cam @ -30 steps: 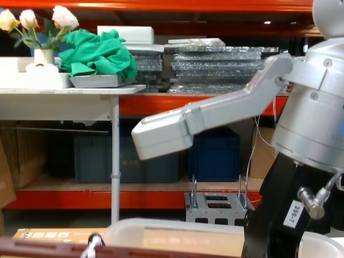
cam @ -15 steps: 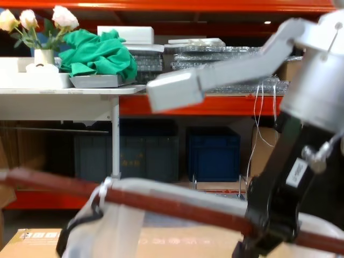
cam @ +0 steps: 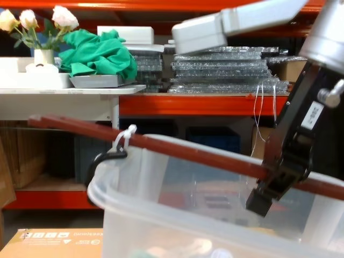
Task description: Use one hand to grasp the basket and place it at the designated location.
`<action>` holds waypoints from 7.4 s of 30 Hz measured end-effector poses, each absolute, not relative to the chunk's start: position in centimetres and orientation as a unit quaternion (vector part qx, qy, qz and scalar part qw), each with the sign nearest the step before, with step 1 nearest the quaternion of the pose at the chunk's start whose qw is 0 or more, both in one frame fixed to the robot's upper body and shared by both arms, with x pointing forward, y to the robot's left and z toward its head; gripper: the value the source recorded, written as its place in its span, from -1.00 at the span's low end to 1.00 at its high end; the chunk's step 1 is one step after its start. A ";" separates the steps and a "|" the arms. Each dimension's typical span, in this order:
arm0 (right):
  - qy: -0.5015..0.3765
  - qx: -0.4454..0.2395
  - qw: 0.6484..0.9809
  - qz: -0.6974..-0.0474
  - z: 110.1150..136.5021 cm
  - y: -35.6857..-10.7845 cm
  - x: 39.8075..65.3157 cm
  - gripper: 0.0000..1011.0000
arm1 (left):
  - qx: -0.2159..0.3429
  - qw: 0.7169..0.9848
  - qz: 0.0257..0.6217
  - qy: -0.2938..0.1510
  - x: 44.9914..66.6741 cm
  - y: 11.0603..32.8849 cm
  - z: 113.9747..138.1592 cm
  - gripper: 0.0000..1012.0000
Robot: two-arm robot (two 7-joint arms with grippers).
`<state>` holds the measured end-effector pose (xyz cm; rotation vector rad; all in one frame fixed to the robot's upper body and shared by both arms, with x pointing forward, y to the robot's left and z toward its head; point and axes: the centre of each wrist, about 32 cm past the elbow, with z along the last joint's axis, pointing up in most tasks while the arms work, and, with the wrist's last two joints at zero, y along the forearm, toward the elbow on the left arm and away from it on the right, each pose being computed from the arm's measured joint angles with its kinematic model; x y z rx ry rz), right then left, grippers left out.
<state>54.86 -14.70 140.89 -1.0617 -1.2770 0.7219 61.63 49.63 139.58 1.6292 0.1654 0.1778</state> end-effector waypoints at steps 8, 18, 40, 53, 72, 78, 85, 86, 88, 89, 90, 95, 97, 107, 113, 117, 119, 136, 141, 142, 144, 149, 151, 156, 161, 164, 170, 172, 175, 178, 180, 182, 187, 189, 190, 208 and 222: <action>-0.544 -0.473 0.625 0.300 142.7 -15.7 55.2 -1.00 | 0.726 0.680 0.079 0.074 61.6 49.6 139.6 -1.00; -0.517 -0.502 0.638 0.271 145.2 -17.7 56.2 -1.00 | 0.726 0.680 0.079 0.074 61.6 49.6 139.6 -1.00; -0.431 -0.573 0.665 0.211 147.9 -23.2 60.0 -1.00 | 0.726 0.680 0.079 0.074 61.6 49.6 139.6 -1.00; -0.368 -0.607 0.684 0.168 148.6 -27.4 61.9 -1.00 | 0.726 0.680 0.079 0.074 61.6 49.6 139.6 -1.00; -0.282 -0.662 0.687 0.100 148.2 -32.9 63.1 -1.00 | 0.726 0.680 0.079 0.074 61.6 49.6 139.6 -1.00; -0.253 -0.677 0.688 0.065 147.6 -34.7 63.1 -1.00 | 0.726 0.680 0.079 0.074 61.6 49.6 139.6 -1.00; -0.229 -0.685 0.691 0.042 147.0 -35.9 63.0 -1.00 | 0.726 0.680 0.079 0.074 61.6 49.6 139.6 -1.00; -0.225 -0.686 0.691 0.039 146.9 -36.1 63.0 -1.00 | 0.726 0.680 0.079 0.074 61.6 49.6 139.6 -1.00; -0.208 -0.691 0.692 0.028 146.3 -36.6 62.9 -1.00 | 0.726 0.680 0.079 0.074 61.6 49.6 139.6 -1.00; -0.198 -0.693 0.693 0.021 145.9 -36.8 62.8 -1.00 | 0.726 0.680 0.079 0.074 61.6 49.6 139.6 -1.00; -0.198 -0.693 0.693 0.021 145.9 -36.8 62.8 -1.00 | 0.726 0.680 0.079 0.074 61.6 49.6 139.6 -1.00; -0.169 -0.695 0.699 0.002 144.8 -37.7 62.4 -1.00 | 0.726 0.680 0.079 0.074 61.6 49.6 139.6 -1.00; -0.162 -0.694 0.701 -0.001 144.5 -37.9 62.4 -1.00 | 0.726 0.680 0.079 0.074 61.6 49.6 139.6 -1.00; -0.111 -0.677 0.728 -0.009 142.8 -40.1 62.3 -1.00 | 0.726 0.680 0.079 0.074 61.6 49.6 139.6 -1.00; -0.096 -0.672 0.734 -0.020 142.4 -40.8 62.2 -1.00 | 0.726 0.680 0.079 0.074 61.6 49.6 139.6 -1.00; -0.089 -0.671 0.735 -0.031 142.2 -41.1 62.2 -1.00 | 0.726 0.680 0.079 0.074 61.6 49.6 139.6 -1.00; -0.088 -0.671 0.735 -0.035 142.1 -41.2 62.2 -1.00 | 0.726 0.680 0.079 0.074 61.6 49.6 139.6 -1.00; -0.074 -0.675 0.734 -0.032 139.4 -41.4 62.6 -1.00 | 0.726 0.680 0.079 0.074 61.6 49.6 139.6 -1.00; -0.073 -0.671 0.737 -0.023 138.9 -41.2 62.7 -1.00 | 0.726 0.680 0.079 0.074 61.6 49.6 139.6 -1.00; -0.072 -0.671 0.738 -0.021 138.7 -41.1 62.7 -1.00 | 0.726 0.680 0.079 0.074 61.6 49.6 139.6 -1.00; -0.071 -0.670 0.738 -0.019 138.5 -41.0 62.8 -1.00 | 0.726 0.680 0.079 0.074 61.6 49.6 139.6 -1.00; -0.069 -0.670 0.739 -0.012 138.1 -40.8 62.8 -1.00 | 0.726 0.680 0.079 0.074 61.6 49.6 139.6 -1.00; -0.069 -0.671 0.739 -0.010 138.0 -40.7 62.8 -1.00 | 0.726 0.680 0.079 0.074 61.6 49.6 139.6 -1.00; -0.064 -0.675 0.735 -0.002 137.2 -40.3 62.7 -1.00 | 0.726 0.680 0.079 0.074 61.6 49.6 139.6 -1.00; -0.055 -0.680 0.731 0.002 136.5 -40.0 62.8 -1.00 | 0.726 0.680 0.079 0.074 61.6 49.6 139.6 -1.00; -0.049 -0.683 0.729 0.003 136.2 -40.0 62.8 -1.00 | 0.726 0.680 0.079 0.074 61.6 49.6 139.6 -1.00; -0.038 -0.687 0.726 0.003 135.8 -39.9 62.9 -0.87 | 0.726 0.680 0.079 0.074 61.6 49.6 139.6 -1.00; -0.039 -0.686 0.727 0.001 135.9 -39.9 62.9 -0.83 | 0.726 0.680 0.079 0.074 61.6 49.6 139.6 -1.00; -0.040 -0.685 0.727 -0.002 136.1 -40.0 62.9 -0.65 | 0.726 0.680 0.079 0.074 61.6 49.6 139.6 -1.00; -0.041 -0.684 0.728 -0.005 136.3 -40.0 63.0 -0.48 | 0.726 0.680 0.079 0.074 61.6 49.6 139.6 -1.00; -0.042 -0.684 0.728 -0.010 136.6 -40.2 62.9 -0.34 | 0.726 0.680 0.079 0.074 61.6 49.6 139.6 -1.00; -0.045 -0.683 0.729 -0.014 137.0 -40.3 62.9 -0.22 | 0.726 0.680 0.079 0.074 61.6 49.6 139.6 -1.00; -0.052 -0.679 0.732 -0.027 138.2 -40.7 62.8 0.09 | 0.726 0.680 0.079 0.074 61.6 49.6 139.6 -1.00; -0.058 -0.672 0.737 -0.041 139.5 -41.2 62.5 0.26 | 0.726 0.679 0.079 0.074 61.6 49.6 139.6 -1.00; -0.060 -0.671 0.738 -0.043 139.7 -41.3 62.4 0.30 | 0.726 0.679 0.079 0.074 61.6 49.6 139.6 -1.00; -0.091 -0.645 0.754 -0.087 144.8 -42.6 60.8 0.98 | 0.726 0.680 0.079 0.074 61.6 49.6 139.6 -1.00; -0.117 -0.636 0.755 -0.107 147.5 -42.6 59.5 0.98 | 0.726 0.680 0.079 0.074 61.6 49.6 139.6 -1.00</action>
